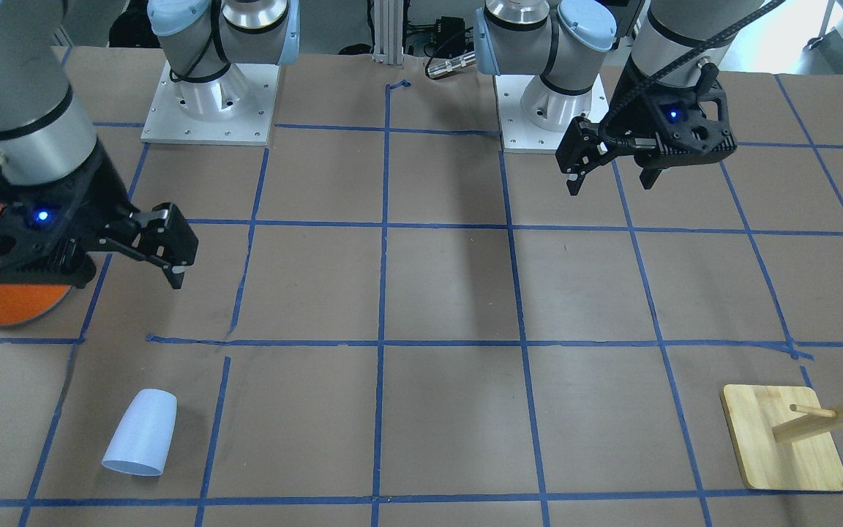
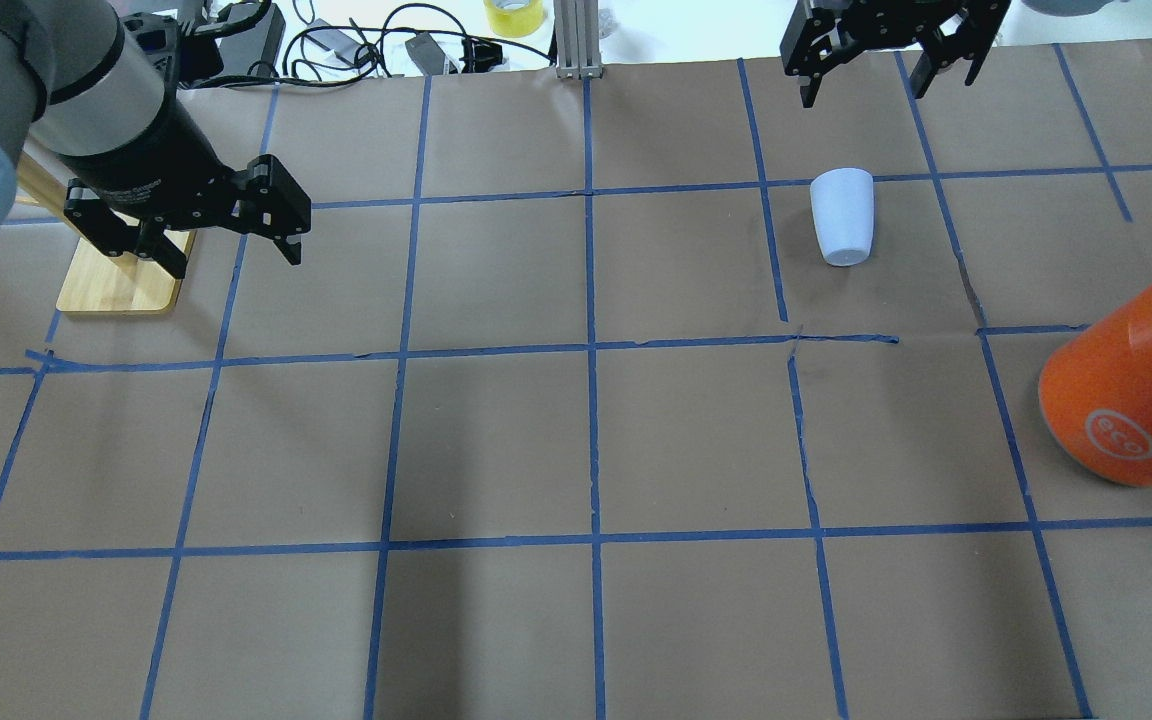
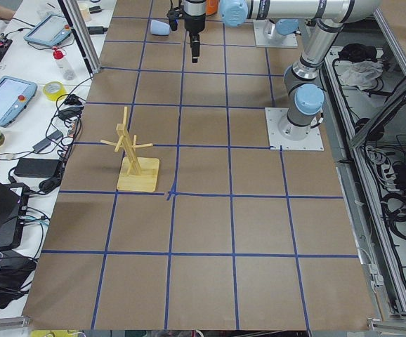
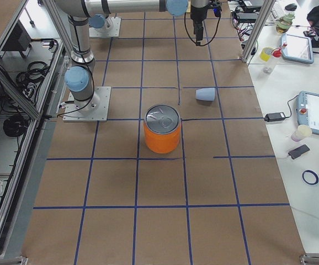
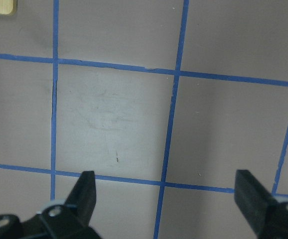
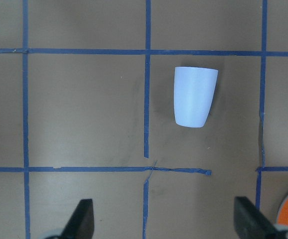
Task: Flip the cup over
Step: 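Lower the right gripper onto the pale blue cup and grasp it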
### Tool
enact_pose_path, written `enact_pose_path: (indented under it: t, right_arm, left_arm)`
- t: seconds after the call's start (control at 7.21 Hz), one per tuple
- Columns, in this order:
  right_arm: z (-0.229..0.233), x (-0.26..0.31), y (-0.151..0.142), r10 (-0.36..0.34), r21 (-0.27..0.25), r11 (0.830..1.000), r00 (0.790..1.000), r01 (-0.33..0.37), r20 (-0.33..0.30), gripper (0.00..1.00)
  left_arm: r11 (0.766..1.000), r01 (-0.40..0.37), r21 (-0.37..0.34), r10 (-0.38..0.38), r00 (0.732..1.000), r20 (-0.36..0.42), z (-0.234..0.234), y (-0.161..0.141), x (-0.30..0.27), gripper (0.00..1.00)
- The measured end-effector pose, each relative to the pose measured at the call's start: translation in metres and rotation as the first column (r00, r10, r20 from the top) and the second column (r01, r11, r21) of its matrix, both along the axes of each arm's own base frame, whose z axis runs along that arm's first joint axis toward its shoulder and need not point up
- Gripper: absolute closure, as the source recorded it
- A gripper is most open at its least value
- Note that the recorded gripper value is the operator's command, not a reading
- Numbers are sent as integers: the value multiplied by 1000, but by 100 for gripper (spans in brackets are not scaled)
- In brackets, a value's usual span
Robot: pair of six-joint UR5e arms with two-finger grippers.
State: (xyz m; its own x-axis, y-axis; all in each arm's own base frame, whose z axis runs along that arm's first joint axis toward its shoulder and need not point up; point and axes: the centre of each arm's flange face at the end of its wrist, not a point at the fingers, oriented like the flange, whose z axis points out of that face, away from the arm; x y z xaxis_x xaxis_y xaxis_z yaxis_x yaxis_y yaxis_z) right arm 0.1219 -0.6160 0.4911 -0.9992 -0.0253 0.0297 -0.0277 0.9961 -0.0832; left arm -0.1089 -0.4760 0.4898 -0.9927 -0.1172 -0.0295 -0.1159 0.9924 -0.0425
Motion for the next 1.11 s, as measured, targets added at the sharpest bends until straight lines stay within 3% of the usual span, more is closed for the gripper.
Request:
enact_pose_path:
  t: [0.28,0.55,0.83,1.11]
  right_arm:
    - [-59,-28,-48,51,41,998,999,-51,-3,0]
    - [-133,-57,-87,47,52,998,999,-47,-7,2]
    - [-201,-96,-101,-11,40,999,1000,11,3,0]
    - [-245,-102,-92,-30,53,998,999,28,26,0]
  left_arm:
    - [1000,0,-1,0,1000,1,1,0,0,0]
    - [1000,0,-2,0,1000,1,1,1,0,0]
    - [1000,0,-1,0,1000,0,0,1,0,0]
    - [1000,0,-2,0,1000,1,1,1,0,0]
